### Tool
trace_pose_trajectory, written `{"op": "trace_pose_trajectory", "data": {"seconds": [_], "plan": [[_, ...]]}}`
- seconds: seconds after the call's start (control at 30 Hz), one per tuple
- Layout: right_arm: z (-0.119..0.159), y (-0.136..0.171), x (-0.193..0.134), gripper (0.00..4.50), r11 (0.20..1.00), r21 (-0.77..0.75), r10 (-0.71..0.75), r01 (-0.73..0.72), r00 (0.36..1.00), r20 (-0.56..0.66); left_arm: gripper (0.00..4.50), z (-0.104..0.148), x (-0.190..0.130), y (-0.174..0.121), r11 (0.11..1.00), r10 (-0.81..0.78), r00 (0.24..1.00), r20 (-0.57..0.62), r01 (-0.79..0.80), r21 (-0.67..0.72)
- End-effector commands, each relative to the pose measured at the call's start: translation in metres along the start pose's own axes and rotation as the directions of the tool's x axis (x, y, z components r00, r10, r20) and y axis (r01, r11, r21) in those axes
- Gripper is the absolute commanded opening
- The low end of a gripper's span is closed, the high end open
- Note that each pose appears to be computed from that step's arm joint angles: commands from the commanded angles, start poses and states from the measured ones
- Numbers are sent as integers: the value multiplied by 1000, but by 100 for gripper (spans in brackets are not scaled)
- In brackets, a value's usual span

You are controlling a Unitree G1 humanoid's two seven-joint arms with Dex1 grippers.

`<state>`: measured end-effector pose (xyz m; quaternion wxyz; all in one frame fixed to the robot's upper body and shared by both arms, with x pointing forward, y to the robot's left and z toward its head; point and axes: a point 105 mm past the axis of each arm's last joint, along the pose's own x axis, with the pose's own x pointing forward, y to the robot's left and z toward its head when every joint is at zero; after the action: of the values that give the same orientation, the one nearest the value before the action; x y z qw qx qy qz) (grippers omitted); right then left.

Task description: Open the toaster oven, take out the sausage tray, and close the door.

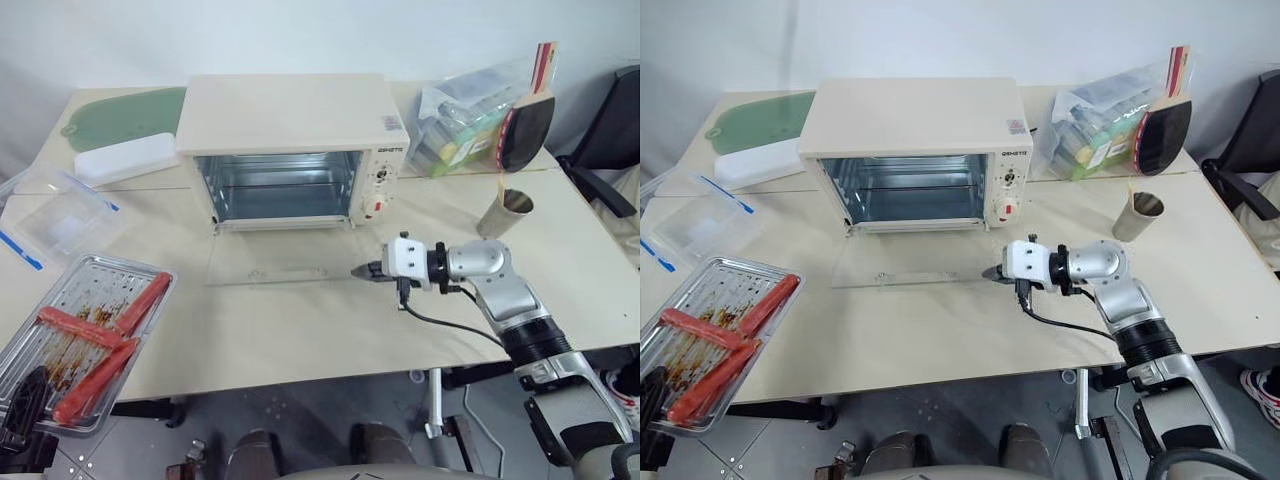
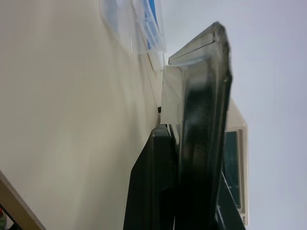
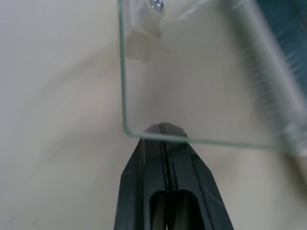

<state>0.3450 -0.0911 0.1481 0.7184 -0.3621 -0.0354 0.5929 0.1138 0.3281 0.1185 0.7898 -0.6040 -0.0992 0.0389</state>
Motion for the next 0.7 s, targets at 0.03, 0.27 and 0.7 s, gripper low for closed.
{"op": "trace_pose_trajectory", "data": {"seconds": [0.03,0.27,0.7], "plan": [[32,-27,-17,1,997,-23,-76,78,995,67,0,5,-2,-5,1000,-11,1000,0,11,15],[55,-71,-34,1,983,-33,-178,181,980,86,0,-6,11,-1,1000,-6,997,-76,5,-9],[75,-102,-39,1,966,-92,-228,240,966,125,0,-44,42,-6,999,-33,926,-375,31,-13]]}}
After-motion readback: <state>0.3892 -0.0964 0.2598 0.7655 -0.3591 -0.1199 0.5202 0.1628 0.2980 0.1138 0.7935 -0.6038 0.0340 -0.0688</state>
